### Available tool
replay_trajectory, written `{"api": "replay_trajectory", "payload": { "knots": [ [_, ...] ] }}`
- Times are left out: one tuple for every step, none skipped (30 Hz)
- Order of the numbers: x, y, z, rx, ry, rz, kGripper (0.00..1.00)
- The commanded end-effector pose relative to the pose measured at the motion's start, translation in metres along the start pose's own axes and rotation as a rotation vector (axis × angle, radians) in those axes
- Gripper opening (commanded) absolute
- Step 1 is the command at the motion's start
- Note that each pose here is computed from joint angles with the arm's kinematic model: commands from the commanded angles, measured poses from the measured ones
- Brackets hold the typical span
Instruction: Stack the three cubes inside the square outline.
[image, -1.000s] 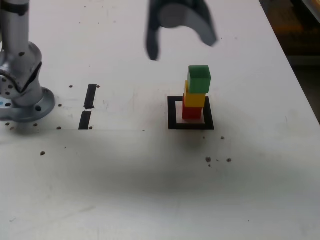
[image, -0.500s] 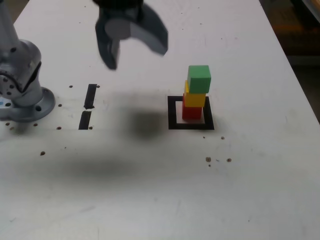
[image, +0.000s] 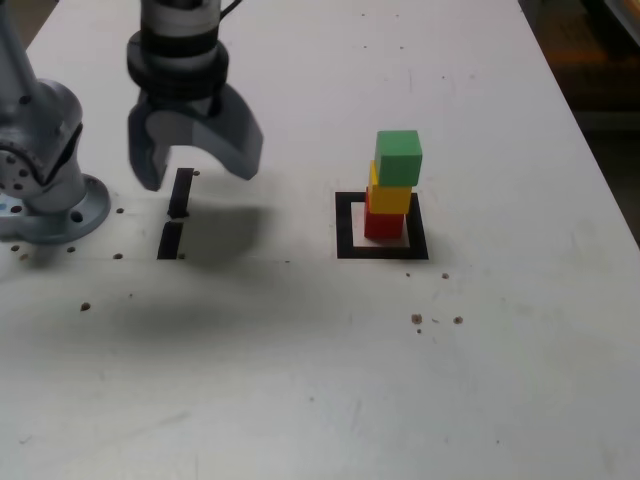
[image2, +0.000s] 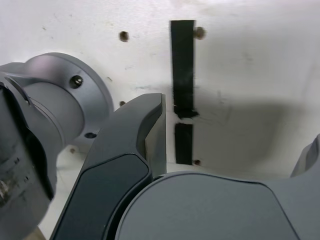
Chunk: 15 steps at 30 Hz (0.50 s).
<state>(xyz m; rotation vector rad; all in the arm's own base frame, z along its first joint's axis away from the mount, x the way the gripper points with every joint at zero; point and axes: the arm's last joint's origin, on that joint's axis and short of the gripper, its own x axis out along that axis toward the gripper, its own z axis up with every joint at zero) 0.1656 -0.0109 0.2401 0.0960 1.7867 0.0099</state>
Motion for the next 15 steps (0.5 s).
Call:
{"api": "replay_trajectory", "payload": {
  "knots": [
    [0.004, 0.000, 0.000, 0.001, 0.003, -0.002, 1.00],
    [0.007, 0.000, 0.000, 0.001, 0.005, -0.005, 1.00],
    [0.009, -0.001, -0.001, 0.002, 0.008, -0.009, 1.00],
    [0.012, -0.001, -0.003, 0.002, 0.012, -0.014, 1.00],
    [0.015, -0.001, -0.005, 0.002, 0.018, -0.019, 1.00],
    [0.018, -0.002, -0.007, 0.002, 0.023, -0.024, 1.00],
    [0.021, -0.002, -0.010, 0.003, 0.028, -0.029, 1.00],
    [0.024, -0.002, -0.012, 0.003, 0.031, -0.034, 1.00],
    [0.027, -0.003, -0.014, 0.003, 0.033, -0.038, 1.00],
    [0.029, -0.003, -0.016, 0.003, 0.033, -0.040, 1.00],
    [0.030, -0.003, -0.017, 0.004, 0.032, -0.040, 1.00],
    [0.031, -0.003, -0.018, 0.005, 0.032, -0.040, 1.00],
    [0.032, -0.003, -0.018, 0.007, 0.033, -0.040, 1.00],
    [0.032, -0.003, -0.019, 0.009, 0.036, -0.039, 1.00],
    [0.032, -0.003, -0.020, 0.011, 0.039, -0.039, 1.00]
  ]
}}
